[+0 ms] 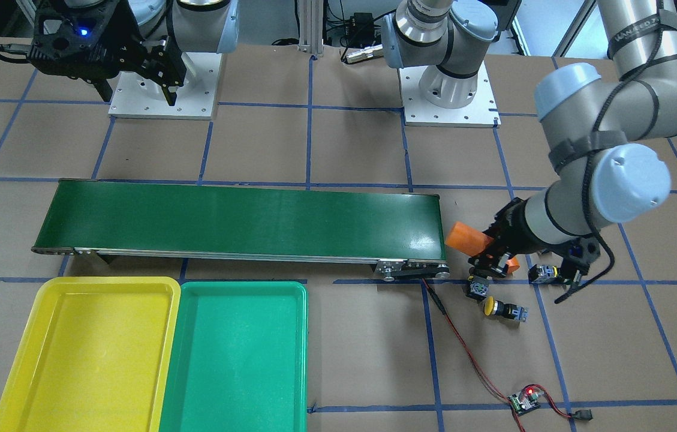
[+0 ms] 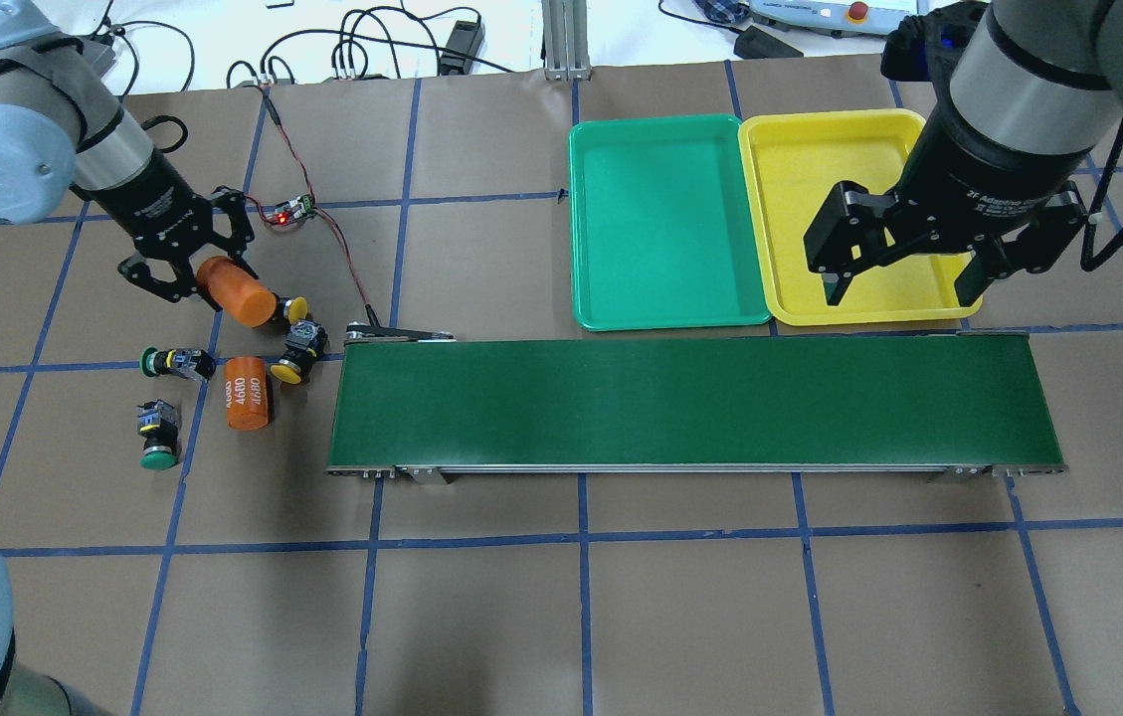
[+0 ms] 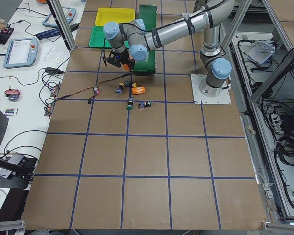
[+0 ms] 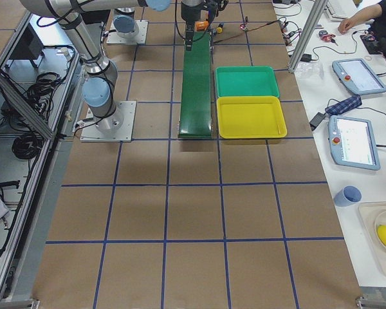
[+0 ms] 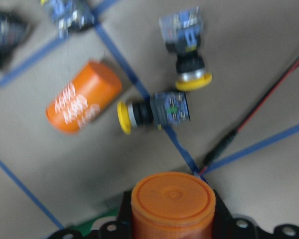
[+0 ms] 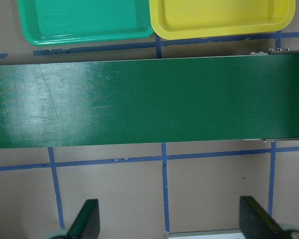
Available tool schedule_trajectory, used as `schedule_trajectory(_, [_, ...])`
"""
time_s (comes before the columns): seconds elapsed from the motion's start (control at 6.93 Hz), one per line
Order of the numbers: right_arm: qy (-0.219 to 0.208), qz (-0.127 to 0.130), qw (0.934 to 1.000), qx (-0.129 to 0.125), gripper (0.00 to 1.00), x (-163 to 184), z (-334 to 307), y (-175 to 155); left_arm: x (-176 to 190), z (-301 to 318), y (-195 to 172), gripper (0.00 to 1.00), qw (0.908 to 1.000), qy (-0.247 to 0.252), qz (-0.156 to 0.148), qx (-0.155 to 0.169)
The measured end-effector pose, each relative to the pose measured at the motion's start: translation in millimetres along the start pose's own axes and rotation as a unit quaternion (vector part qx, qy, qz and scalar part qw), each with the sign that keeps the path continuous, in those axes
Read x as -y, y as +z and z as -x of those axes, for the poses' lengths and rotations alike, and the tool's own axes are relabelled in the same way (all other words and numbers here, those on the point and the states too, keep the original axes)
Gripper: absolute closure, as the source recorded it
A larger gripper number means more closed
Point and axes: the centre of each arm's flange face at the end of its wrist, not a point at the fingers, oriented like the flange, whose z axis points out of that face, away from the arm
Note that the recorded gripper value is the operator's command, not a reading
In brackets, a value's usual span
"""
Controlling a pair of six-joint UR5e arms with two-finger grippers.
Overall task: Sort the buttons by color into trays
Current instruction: 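Carry the orange cylinder with the left gripper onto the belt, release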
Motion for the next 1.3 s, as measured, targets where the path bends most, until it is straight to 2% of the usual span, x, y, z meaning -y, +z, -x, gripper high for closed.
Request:
schedule_trajectory(0.29, [0.000,0.006,1.0000,0.000,0.00,-1,0,6,-58,1,22,1.00,0.9940,-0.107,-0.005,0.020])
schedule_trajectory(0.43, [0.000,0.007,1.0000,0.000,0.00,-2,0,8,-79,2,32,1.00,0.9898,-0.140,-0.008,0.029])
schedule_trajectory(0.87, [0.001,0.005,1.0000,0.002,0.00,-2,1,8,-101,18,64,1.00,0.9875,-0.150,-0.007,0.049])
schedule_trajectory(1.01, [0.002,0.005,1.0000,0.005,0.00,-2,2,8,-102,23,75,0.58,0.9887,-0.140,-0.006,0.051])
schedule_trajectory(1.15, [0.001,0.004,1.0000,0.005,0.00,-3,2,7,-101,24,84,0.32,0.9898,-0.133,-0.006,0.051])
schedule_trajectory(1.3, [0.000,0.003,1.0000,0.002,0.00,-4,1,6,-98,20,89,0.19,0.9910,-0.127,-0.009,0.043])
